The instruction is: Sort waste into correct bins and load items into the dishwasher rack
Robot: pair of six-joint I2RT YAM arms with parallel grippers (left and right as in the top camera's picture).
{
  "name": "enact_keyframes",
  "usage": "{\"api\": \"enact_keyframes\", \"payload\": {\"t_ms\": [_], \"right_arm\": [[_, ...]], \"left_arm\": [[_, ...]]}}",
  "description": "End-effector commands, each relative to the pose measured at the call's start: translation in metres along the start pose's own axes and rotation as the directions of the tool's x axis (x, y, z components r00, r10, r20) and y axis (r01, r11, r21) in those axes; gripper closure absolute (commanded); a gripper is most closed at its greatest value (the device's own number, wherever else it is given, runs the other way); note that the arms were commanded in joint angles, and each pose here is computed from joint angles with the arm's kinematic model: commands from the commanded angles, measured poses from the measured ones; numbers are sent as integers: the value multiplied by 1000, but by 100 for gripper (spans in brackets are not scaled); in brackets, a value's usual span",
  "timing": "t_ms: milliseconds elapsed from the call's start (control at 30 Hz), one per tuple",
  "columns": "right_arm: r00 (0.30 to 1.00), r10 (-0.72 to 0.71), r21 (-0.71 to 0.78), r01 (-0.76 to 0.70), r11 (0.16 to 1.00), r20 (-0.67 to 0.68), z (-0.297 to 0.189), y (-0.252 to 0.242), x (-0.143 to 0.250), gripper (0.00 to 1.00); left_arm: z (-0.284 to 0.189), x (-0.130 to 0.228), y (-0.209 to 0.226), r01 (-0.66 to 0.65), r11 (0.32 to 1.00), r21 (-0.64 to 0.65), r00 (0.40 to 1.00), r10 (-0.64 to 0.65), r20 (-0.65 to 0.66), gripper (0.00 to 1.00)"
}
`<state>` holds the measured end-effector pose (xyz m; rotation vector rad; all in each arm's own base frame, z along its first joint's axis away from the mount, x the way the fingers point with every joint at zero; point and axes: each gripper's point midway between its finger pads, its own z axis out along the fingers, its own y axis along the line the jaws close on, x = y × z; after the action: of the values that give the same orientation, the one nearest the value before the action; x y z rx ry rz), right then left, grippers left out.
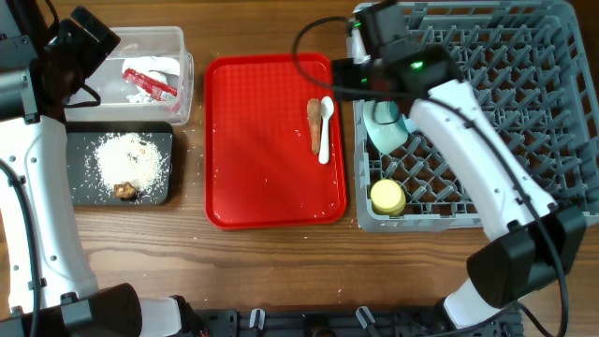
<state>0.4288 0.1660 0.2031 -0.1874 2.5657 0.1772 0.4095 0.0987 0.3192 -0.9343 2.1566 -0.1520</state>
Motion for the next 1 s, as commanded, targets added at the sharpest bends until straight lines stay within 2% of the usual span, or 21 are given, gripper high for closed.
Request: {"api": "enact_keyframes", "payload": {"t_ms": [0,200,300,467,567,667,833,967], "right_arm": [[997,70,91,-68,994,-19,9,-43,0,22],[996,80,177,-71,982,-45,7,-73,6,23],[996,78,168,-72,983,-31,7,-72,3,22],[1000,17,114,-19,993,18,0,-56,-13,22],[992,-120,31,119,992,29,1,-26,-15,23],[987,-160,33,159,987,19,5,-15,-11,22],[984,-149,46,154,987,-92,34,-20,11,22],[989,-116,129,128,983,-96,34,-34,11,22]], "left_arm": [[-2,-3,-1,-17,1000,-1,1000,17,12,0],[-2,-3,-1,-17,1000,-1,1000,17,12,0],[-2,-3,-1,-17,1000,-1,1000,17,12,0],[-2,-3,-1,-17,1000,-1,1000,17,12,0],[-2,-3,-1,-17,1000,-1,1000,17,12,0],[-2,-3,-1,-17,1000,-1,1000,17,12,0],[-2,-3,-1,-17,1000,-1,1000,17,12,0],[-2,-3,-1,-17,1000,-1,1000,17,12,0]]}}
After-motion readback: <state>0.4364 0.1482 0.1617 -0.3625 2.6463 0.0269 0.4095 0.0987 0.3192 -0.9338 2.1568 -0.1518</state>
